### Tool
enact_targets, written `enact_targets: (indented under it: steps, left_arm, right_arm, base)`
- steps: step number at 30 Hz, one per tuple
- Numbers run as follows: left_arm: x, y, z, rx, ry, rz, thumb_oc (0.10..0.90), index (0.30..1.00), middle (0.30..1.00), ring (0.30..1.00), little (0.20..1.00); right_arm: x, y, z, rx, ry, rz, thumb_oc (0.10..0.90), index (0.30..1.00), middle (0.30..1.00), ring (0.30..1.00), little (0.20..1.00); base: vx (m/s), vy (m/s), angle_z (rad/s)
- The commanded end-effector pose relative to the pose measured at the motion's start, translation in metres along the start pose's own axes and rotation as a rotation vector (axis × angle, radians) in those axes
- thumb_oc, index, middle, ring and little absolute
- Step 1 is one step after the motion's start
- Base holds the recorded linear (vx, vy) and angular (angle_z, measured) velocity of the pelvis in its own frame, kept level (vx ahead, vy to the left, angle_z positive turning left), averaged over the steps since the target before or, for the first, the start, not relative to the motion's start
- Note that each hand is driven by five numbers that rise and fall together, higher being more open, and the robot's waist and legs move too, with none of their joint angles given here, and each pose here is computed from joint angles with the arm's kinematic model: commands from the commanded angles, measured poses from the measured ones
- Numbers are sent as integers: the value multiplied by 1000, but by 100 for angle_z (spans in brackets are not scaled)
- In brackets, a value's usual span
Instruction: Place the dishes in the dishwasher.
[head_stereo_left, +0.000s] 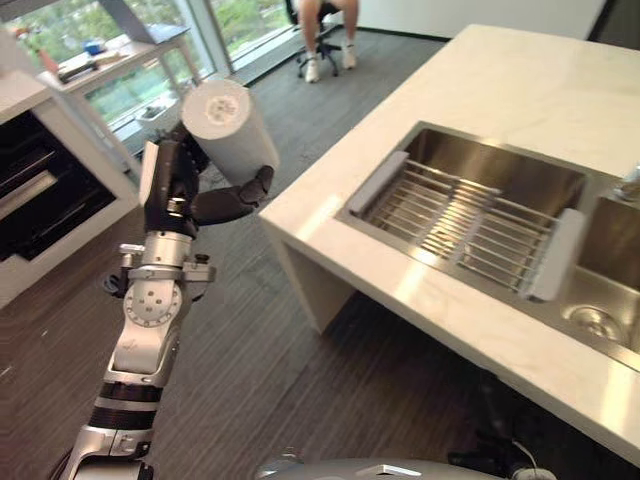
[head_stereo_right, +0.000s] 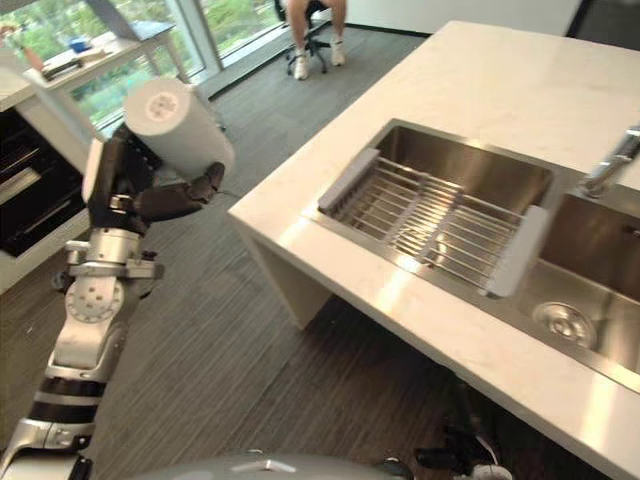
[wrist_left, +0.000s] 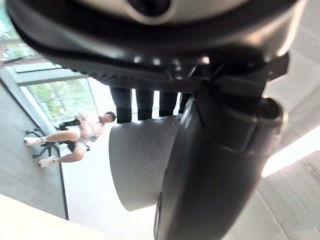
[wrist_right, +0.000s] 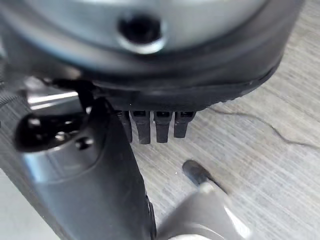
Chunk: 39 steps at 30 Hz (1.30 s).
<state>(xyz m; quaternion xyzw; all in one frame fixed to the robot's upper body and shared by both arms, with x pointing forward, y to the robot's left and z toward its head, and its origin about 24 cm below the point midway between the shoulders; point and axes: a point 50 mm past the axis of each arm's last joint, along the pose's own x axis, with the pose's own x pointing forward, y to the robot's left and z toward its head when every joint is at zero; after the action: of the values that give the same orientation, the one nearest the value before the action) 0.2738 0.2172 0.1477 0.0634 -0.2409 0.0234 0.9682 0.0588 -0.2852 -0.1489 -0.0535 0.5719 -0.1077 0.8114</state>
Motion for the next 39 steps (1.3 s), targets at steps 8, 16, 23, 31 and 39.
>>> enact_targets:
  steps: [8, 16, 23, 31, 39]
  left_arm:
    - [-22, 41, 25, 234, -92, 28, 400, 300, 300, 300, 300]
    - [-38, 52, 5, 391, 37, 63, 400, 300, 300, 300, 300]
    - [-21, 27, -8, 474, 54, -78, 400, 300, 300, 300, 300]
    - [-39, 34, -23, 451, 148, -62, 400, 300, 300, 300, 300]
    - [-34, 4, -32, 350, 160, -147, 400, 300, 300, 300, 300]
  right_arm:
    - [-2, 30, -28, -46, 99, 93, 800, 900, 900, 900, 900]
    - [3, 43, -2, -30, 3, 125, 800, 900, 900, 900, 900]
    - [6, 57, 49, -66, -169, 143, 800, 900, 900, 900, 900]
    - [7, 54, 68, -130, -207, 123, 800, 900, 900, 900, 900]
    - [12, 76, 58, -38, -108, 103, 800, 900, 900, 900, 900]
  base:
    - [-155, 417, 54]
    - [-13, 222, 117]
    - [-16, -73, 257]
    - [21, -113, 76]
    - [27, 60, 41]
